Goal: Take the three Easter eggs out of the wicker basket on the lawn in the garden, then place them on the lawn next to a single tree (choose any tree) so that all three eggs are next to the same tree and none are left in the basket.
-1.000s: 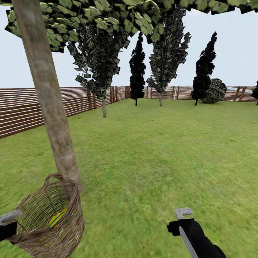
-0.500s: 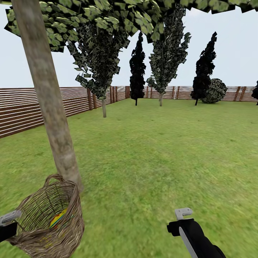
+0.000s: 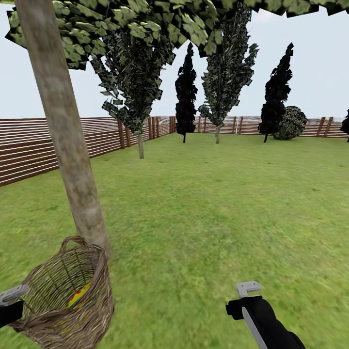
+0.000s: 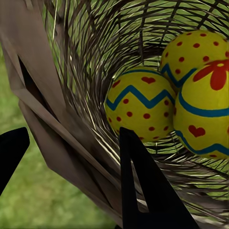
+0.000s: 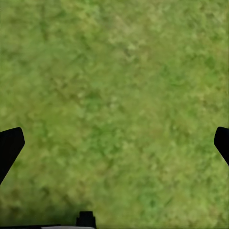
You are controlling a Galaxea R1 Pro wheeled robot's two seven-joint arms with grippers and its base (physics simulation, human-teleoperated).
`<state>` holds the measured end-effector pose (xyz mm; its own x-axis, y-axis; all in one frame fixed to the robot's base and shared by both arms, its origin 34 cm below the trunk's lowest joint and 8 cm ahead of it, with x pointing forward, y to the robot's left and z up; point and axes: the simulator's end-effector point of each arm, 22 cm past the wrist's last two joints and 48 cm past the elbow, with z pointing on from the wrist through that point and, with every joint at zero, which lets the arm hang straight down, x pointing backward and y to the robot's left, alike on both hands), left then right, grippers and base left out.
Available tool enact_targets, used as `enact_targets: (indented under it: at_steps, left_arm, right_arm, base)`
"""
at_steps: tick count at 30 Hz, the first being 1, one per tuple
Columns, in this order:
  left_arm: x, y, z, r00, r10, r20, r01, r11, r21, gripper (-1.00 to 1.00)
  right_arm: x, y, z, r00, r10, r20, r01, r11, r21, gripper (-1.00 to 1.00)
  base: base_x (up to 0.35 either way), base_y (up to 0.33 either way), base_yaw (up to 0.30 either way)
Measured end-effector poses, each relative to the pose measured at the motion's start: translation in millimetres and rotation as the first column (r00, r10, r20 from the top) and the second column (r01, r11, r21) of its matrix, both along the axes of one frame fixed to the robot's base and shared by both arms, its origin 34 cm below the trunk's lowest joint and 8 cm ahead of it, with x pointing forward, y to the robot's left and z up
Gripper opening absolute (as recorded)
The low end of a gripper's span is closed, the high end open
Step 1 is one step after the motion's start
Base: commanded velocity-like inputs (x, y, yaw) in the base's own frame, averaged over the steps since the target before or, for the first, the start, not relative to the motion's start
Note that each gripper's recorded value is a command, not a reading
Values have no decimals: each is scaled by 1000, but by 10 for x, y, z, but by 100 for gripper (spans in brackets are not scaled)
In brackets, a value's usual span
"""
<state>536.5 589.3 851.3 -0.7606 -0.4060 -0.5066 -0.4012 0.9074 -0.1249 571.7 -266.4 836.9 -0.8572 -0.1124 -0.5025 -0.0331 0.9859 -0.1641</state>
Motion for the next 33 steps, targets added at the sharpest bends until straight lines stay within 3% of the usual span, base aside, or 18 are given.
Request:
enact_targets:
  at_steps: [33]
  left_arm:
    - [131,-164,-401,1000,-11,5,11,1000,-22,-100]
  right_arm:
    - [82,-7,-335,1000,0,-1,0,1000,-4,100]
  base:
    - [0,0,0]
